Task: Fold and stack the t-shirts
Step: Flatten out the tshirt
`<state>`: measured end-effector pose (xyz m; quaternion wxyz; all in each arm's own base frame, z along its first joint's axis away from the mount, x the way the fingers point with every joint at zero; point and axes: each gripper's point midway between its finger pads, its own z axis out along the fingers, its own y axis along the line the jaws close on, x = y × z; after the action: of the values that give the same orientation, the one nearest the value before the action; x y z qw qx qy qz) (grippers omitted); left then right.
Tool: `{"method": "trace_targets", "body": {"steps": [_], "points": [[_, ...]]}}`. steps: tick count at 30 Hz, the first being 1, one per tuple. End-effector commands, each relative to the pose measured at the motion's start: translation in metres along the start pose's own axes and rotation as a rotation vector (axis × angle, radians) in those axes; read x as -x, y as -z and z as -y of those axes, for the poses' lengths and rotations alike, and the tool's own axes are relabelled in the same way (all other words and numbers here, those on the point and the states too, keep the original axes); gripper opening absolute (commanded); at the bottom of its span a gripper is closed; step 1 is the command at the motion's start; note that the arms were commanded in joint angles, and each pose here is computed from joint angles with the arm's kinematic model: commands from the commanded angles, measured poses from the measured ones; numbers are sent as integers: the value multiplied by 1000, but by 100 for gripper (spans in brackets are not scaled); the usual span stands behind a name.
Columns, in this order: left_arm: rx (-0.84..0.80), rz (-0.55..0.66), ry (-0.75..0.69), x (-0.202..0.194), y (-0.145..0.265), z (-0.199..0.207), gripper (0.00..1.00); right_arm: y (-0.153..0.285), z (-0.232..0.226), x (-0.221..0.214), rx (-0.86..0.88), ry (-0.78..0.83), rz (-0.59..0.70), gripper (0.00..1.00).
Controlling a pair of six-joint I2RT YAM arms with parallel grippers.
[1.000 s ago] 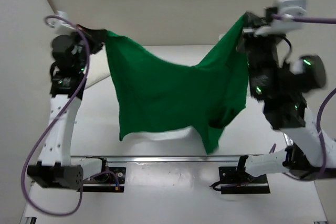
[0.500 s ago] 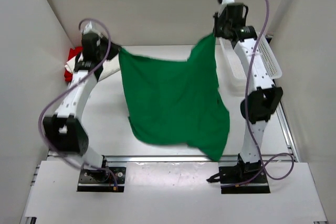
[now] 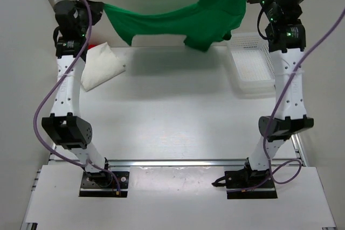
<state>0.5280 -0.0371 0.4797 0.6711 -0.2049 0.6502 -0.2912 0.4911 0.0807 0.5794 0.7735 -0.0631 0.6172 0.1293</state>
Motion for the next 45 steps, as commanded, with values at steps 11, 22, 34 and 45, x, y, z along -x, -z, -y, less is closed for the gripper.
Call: {"method": "trace_targets", "body": {"steps": [11, 22, 34, 45], "points": [[221, -105, -47, -116, 109, -114, 0, 158, -11, -256, -68, -142, -515, 0], [486, -468, 124, -287, 239, -244, 0, 345, -50, -416, -157, -472, -951, 1], [496, -632, -69, -295, 295, -234, 0, 442, -110, -395, -162, -663, -1087, 0], [474, -561, 128, -298, 252, -233, 0, 358, -72, -394, -124, -563, -971, 0]]}}
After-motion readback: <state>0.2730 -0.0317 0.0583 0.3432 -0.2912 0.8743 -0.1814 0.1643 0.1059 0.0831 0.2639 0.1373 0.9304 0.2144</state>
